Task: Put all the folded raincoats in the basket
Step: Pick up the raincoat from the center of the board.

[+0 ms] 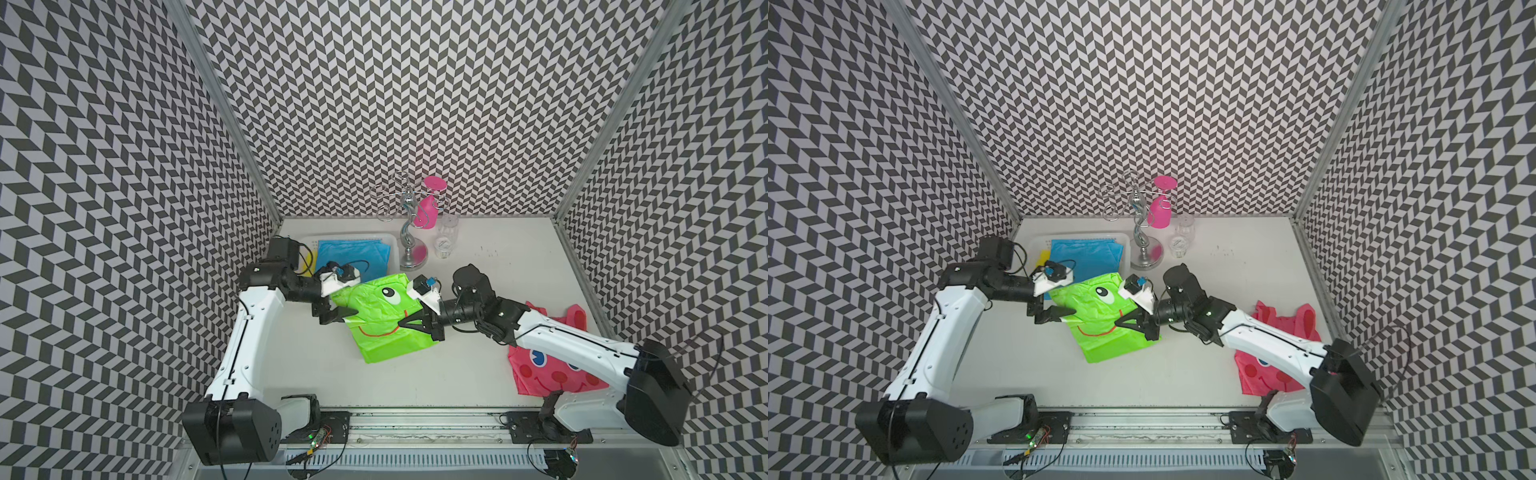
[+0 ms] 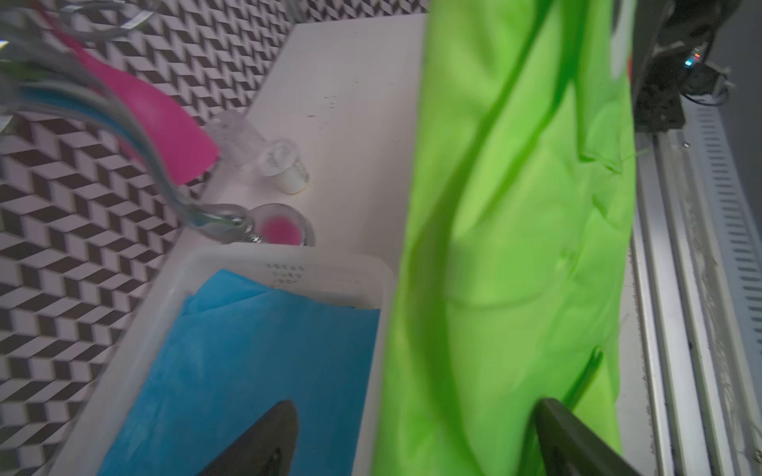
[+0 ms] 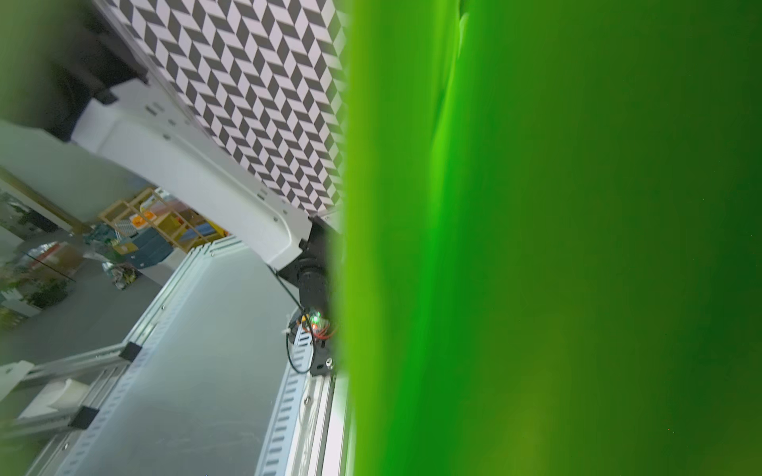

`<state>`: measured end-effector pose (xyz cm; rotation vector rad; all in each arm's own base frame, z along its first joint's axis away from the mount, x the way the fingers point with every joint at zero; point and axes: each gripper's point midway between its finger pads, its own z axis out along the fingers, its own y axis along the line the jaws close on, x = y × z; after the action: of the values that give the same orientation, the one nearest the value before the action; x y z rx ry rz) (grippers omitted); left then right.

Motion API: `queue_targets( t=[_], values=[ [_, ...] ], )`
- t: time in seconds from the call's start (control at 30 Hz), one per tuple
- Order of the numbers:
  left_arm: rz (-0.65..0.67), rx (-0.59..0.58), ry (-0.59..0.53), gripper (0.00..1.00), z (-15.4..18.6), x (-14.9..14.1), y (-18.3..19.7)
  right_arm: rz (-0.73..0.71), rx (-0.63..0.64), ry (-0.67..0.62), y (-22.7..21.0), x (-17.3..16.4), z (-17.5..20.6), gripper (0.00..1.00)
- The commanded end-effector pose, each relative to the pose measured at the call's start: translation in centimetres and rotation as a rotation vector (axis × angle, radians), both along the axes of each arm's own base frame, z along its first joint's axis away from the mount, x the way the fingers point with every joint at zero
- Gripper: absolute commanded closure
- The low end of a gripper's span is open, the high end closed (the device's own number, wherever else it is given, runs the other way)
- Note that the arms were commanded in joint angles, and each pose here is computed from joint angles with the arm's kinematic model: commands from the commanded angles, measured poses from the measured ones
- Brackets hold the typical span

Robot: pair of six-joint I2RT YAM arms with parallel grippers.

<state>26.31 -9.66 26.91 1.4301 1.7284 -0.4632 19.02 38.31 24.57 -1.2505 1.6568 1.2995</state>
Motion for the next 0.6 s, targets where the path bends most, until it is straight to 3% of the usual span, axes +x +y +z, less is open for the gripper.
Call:
queue_targets(
  t=[0.0,0.1,0.2,0.37,0.57],
  values=[
    [0.202,-0.147,-0.090,0.00,6.2,2.0,2.7,-0.085,0.177,0.024,2.9,3.7,5.6,1.00],
    [0.467,-0.174,-0.121,0.01,8.7,5.2,6.5,-0.118,0.241,0.127,4.8,5.7,6.2,1.00],
    [0.649,-0.234,-0.113,0.01,9.7,6.9,9.4,-0.115,0.326,0.220,6.4,7.0,6.8,1.00],
    [0.758,-0.360,-0.074,0.00,8.7,8.0,11.6,-0.233,0.387,0.372,8.2,10.7,5.5,1.00],
    [0.763,-0.412,0.027,0.00,3.0,8.9,11.6,-0.307,0.415,0.529,9.4,12.9,2.2,1.00]
  ],
)
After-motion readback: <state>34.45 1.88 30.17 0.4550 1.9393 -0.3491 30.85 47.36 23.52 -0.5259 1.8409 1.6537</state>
